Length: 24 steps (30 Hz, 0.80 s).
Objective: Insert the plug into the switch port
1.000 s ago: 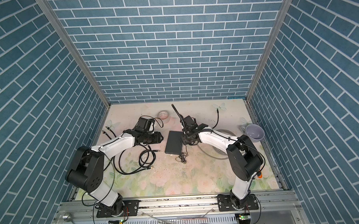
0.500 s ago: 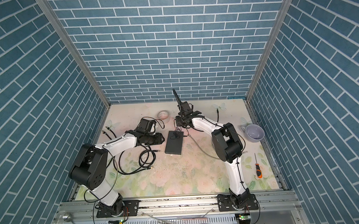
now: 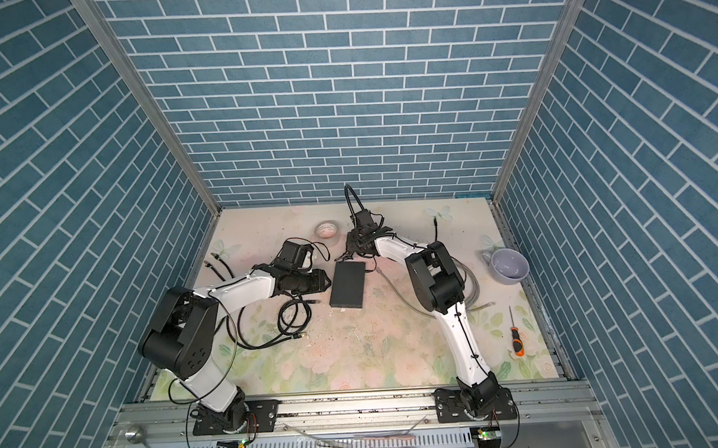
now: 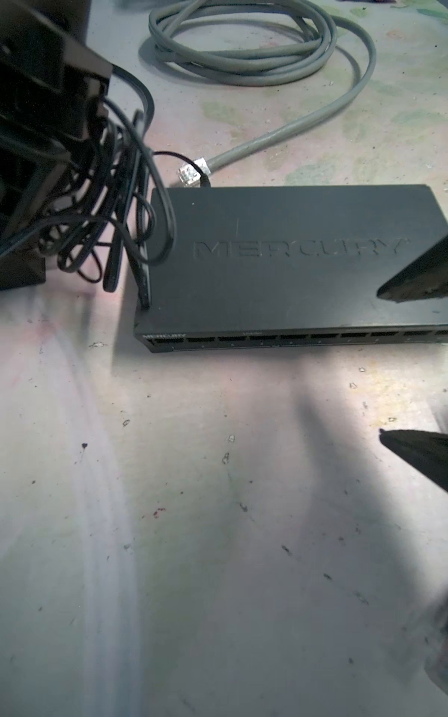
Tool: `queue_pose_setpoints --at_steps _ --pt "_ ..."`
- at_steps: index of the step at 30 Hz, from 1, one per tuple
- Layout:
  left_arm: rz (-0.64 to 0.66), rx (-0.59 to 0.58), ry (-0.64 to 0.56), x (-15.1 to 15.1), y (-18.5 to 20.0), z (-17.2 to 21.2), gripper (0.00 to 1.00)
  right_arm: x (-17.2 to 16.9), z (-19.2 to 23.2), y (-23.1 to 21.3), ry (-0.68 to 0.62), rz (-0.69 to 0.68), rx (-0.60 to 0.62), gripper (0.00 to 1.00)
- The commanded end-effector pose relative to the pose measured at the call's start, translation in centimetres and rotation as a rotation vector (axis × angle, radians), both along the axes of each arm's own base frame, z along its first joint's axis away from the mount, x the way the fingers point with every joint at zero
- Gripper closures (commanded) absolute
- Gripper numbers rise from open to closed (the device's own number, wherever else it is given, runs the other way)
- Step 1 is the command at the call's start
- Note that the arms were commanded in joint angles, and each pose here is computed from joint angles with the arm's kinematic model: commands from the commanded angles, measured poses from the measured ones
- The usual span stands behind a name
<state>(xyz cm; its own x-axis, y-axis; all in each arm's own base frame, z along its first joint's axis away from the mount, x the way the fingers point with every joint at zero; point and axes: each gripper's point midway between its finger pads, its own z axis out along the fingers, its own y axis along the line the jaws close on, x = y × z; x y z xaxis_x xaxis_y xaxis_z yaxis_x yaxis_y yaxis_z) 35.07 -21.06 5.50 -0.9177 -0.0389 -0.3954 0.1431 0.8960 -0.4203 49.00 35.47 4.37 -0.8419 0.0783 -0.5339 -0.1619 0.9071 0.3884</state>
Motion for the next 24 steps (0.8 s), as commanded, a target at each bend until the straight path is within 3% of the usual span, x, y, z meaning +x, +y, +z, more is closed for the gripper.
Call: queue_pose_setpoints --at_steps 1,10,17,24 --pt "-0.001 -0.009 -0.019 0.0 -0.1 0.9 0.45 -2.2 1.5 -0.5 0.045 0.02 0.016 0.32" --pt "0.02 -0.054 -0.024 1.1 -1.1 1.2 0.45 -8.5 4.6 -3.1 0.159 -0.02 0.067 0.3" --pt "0.033 -0.062 -0.062 3.0 -2.6 2.6 0.46 -11.4 6.0 -4.2 0.214 -0.005 0.059 0.3" --pt "-0.002 -0.041 -0.097 4.9 -4.6 3.4 0.53 -13.6 4.4 -7.1 0.227 -0.05 0.075 0.5"
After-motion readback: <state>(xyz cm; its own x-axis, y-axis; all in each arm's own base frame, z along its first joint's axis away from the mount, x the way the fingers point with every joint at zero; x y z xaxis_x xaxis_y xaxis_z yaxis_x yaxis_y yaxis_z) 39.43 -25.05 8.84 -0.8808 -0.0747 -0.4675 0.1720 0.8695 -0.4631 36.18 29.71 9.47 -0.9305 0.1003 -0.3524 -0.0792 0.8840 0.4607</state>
